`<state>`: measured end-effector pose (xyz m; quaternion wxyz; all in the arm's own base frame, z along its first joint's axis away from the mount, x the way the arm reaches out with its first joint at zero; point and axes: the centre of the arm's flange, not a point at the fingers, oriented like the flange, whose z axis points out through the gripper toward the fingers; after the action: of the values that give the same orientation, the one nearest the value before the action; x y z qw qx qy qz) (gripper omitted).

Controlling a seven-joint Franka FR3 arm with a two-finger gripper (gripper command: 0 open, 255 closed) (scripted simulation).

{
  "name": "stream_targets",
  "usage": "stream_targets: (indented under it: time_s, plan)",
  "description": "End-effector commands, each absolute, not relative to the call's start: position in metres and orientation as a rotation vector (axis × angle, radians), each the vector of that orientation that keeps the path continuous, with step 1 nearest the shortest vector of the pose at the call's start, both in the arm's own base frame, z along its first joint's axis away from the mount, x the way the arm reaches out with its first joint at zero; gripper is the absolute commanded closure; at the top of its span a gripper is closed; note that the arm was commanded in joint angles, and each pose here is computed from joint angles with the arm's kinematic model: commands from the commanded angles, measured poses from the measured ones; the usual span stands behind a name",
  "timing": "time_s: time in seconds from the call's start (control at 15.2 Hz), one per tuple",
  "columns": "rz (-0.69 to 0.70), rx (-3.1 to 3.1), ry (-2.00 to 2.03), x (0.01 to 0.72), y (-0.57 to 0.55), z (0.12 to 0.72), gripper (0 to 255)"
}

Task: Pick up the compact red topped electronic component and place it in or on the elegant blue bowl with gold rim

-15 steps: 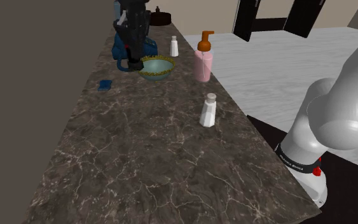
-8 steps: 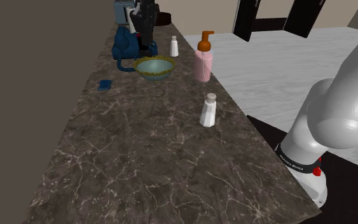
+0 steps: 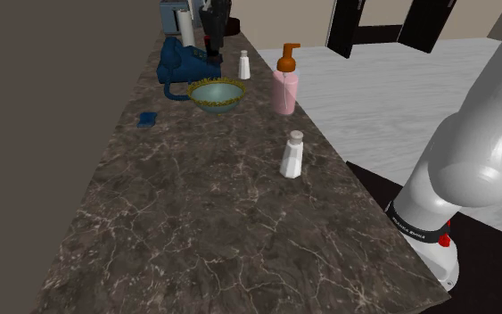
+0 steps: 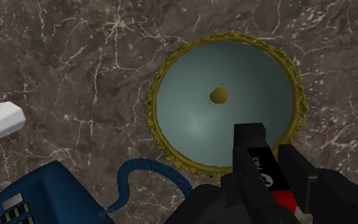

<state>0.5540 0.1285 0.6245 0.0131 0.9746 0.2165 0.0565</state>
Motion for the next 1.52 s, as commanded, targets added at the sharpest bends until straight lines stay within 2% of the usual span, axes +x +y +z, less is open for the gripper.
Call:
stream_targets:
  time_s: [0.0,0.86,1.32,1.39,1.45]
  plan:
    - [0.176,3.035,0.676,0.562,0.12,0.618,255]
    - [0.176,3.035,0.676,0.562,0.12,0.548,255]
    - [0.176,3.035,0.676,0.562,0.12,0.548,255]
    - [0.176,3.035,0.676,0.562,0.12,0.548,0]
    - [0.176,3.035,0.676,0.562,0.12,0.548,0]
